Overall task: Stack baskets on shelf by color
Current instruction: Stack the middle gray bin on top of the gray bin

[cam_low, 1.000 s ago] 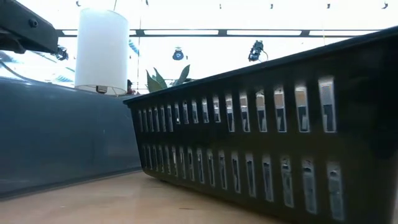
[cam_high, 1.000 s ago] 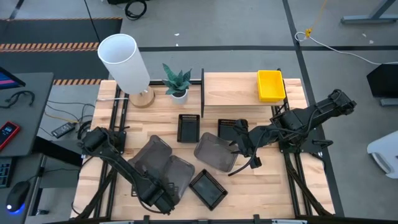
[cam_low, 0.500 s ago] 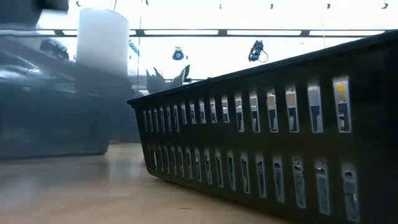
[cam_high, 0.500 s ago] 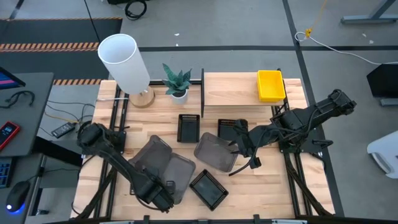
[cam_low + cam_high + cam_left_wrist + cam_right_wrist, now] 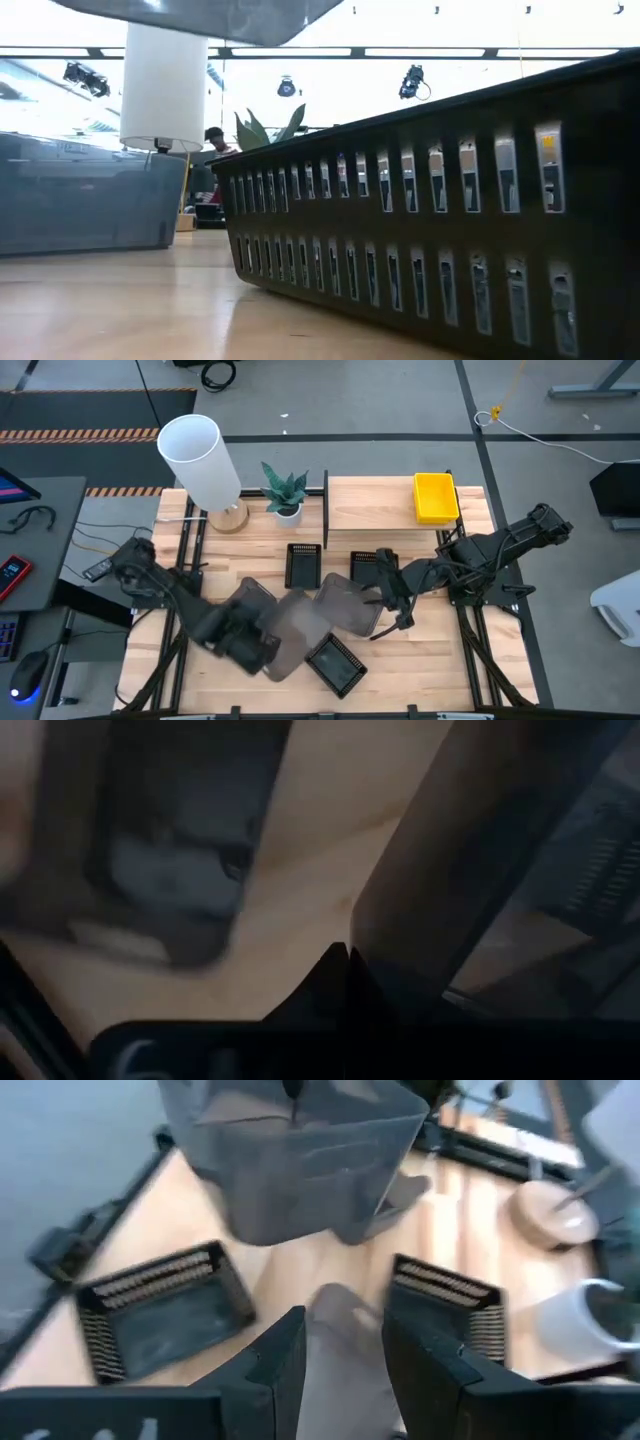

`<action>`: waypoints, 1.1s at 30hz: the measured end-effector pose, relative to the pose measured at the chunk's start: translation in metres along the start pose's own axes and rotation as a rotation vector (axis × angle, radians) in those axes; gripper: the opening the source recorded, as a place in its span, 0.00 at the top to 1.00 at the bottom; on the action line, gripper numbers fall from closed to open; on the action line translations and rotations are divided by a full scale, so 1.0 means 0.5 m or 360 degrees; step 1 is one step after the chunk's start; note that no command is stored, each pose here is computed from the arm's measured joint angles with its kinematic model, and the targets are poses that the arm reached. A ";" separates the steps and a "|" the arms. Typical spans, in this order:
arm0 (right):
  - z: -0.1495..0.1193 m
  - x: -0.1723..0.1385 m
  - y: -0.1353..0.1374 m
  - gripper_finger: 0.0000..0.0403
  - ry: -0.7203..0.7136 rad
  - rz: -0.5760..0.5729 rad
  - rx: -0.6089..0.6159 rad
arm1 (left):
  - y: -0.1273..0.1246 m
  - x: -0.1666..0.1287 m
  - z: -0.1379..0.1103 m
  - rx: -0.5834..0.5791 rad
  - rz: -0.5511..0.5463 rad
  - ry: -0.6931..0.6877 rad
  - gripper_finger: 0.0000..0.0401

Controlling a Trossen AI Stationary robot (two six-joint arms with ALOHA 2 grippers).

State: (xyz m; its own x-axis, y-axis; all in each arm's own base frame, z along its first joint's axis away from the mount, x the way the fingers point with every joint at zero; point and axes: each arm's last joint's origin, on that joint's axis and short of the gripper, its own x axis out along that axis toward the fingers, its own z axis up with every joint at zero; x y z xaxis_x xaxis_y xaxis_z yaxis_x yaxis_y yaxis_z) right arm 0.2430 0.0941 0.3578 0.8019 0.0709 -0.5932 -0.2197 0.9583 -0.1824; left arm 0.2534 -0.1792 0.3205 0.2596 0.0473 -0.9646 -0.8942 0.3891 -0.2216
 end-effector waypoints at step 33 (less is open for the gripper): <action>0.190 -0.235 -0.098 0.70 -0.0803 -0.0834 0.0532 | -0.082 0.139 0.470 0.2309 -0.0245 -0.0400 0.96</action>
State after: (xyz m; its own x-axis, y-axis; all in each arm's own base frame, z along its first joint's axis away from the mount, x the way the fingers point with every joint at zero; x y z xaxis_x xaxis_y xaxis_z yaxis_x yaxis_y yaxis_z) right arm 0.2123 0.0652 0.5107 0.9267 -0.3717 -0.0543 0.3695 0.9280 -0.0470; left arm 0.3936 0.0245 0.2964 0.5063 0.0165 -0.8622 0.2452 0.9558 0.1623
